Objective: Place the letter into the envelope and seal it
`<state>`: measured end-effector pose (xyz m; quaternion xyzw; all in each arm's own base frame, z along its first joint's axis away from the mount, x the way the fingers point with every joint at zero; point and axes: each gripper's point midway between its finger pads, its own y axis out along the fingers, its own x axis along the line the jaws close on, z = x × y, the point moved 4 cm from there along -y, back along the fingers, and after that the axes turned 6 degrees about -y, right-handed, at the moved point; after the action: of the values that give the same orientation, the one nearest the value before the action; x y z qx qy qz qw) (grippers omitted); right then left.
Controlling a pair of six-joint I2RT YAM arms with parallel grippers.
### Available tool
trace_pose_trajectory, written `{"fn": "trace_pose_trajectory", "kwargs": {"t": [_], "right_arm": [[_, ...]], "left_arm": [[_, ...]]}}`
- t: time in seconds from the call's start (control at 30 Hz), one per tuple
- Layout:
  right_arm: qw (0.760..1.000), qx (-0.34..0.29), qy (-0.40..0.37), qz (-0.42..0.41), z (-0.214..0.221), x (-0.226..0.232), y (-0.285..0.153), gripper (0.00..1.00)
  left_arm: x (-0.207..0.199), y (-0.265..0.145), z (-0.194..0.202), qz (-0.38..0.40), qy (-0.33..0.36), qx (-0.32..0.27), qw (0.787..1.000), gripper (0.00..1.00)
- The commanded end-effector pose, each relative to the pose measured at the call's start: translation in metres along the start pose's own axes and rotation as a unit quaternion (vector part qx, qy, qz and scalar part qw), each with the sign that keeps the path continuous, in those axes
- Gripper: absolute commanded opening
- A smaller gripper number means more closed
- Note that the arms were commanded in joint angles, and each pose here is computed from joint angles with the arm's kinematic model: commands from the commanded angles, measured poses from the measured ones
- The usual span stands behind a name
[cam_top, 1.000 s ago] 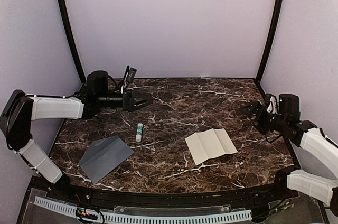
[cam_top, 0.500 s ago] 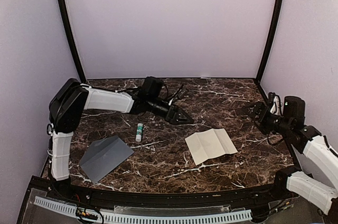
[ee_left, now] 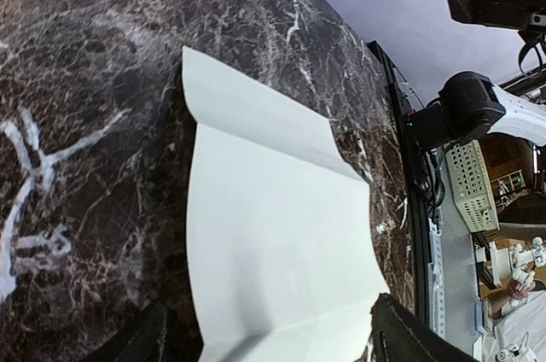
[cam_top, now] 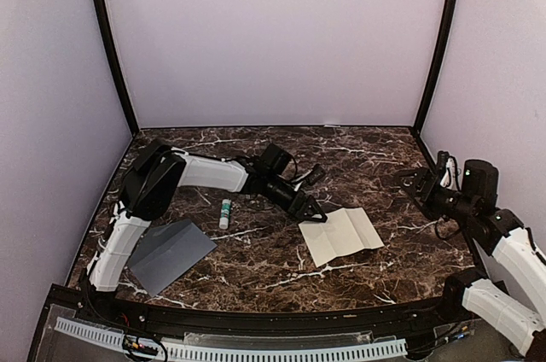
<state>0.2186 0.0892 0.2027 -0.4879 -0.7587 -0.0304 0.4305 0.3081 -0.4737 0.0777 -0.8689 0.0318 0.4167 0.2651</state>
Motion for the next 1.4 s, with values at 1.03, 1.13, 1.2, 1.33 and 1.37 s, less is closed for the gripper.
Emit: {"fn": "trace_pose_trajectory", "kwargs": {"t": [1.03, 1.13, 1.2, 1.33, 1.37], "right_arm": [[1.0, -0.008, -0.012, -0.013, 0.005, -0.003, 0.005, 0.99], [0.999, -0.005, -0.014, -0.029, 0.006, 0.0, 0.006, 0.98], [0.999, 0.001, -0.018, -0.047, 0.007, 0.004, 0.007, 0.99], [0.996, 0.014, -0.027, -0.089, 0.009, 0.015, 0.009, 0.98], [0.995, 0.017, -0.027, -0.096, 0.01, 0.016, 0.01, 0.99]], "left_arm": [[-0.027, 0.009, 0.014, -0.011, -0.003, 0.03, 0.999, 0.0], [-0.045, -0.001, 0.003, -0.002, 0.015, 0.006, 1.0, 0.0], [-0.053, -0.007, 0.0, -0.002, 0.02, -0.004, 1.0, 0.0], [-0.069, -0.022, -0.006, -0.014, 0.04, -0.033, 0.999, 0.0], [-0.074, -0.028, -0.006, -0.02, 0.042, -0.041, 0.998, 0.0]]}}
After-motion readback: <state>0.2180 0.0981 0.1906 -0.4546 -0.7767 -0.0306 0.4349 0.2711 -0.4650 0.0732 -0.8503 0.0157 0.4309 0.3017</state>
